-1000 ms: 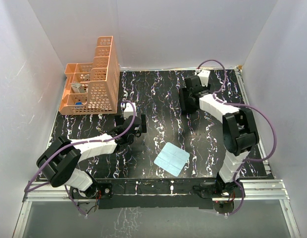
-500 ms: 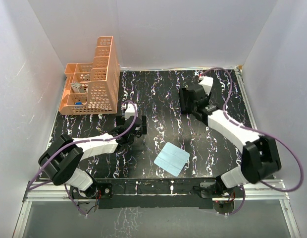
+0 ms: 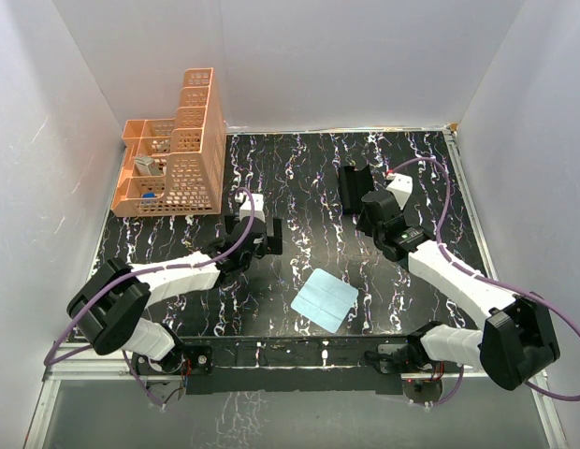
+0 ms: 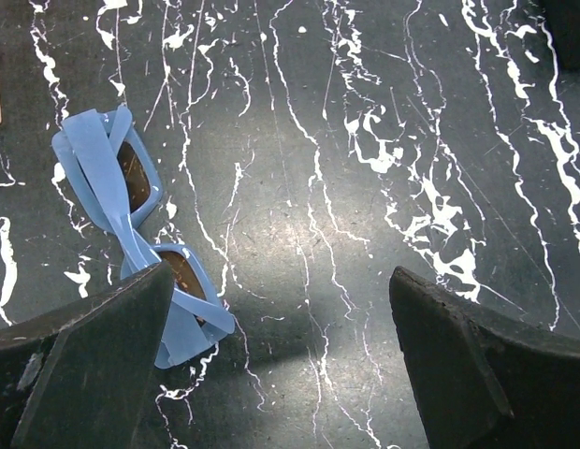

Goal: Organize the sunglasses
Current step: Fold the glasses cleaning cloth at the center of the board.

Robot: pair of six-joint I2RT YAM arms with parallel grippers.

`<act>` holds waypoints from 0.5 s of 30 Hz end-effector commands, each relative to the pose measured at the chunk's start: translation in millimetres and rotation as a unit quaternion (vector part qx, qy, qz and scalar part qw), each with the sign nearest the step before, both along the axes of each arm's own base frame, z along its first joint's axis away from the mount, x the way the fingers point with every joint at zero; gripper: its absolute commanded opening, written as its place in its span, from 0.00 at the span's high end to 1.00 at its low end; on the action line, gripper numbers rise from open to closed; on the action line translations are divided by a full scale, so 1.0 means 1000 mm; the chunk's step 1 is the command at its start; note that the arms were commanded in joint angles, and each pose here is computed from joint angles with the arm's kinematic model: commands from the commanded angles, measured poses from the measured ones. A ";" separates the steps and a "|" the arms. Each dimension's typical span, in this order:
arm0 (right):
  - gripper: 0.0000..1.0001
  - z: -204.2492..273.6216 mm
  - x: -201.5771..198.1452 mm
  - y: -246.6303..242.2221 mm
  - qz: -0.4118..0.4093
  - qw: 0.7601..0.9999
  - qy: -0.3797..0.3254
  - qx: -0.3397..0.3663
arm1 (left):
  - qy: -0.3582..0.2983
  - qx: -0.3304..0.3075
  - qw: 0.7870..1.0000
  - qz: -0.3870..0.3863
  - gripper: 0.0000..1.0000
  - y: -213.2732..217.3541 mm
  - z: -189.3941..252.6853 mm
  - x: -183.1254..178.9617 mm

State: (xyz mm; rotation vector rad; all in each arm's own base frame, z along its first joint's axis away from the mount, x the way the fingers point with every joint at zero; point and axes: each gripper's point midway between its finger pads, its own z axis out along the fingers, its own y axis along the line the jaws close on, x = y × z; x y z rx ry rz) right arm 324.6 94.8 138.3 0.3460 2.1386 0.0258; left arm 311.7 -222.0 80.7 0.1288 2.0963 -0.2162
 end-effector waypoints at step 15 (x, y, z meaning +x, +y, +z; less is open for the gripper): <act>0.67 0.011 0.042 0.016 0.002 0.999 -0.036 -0.006 | 0.002 -0.014 1.000 -0.013 0.02 -0.014 0.012 0.006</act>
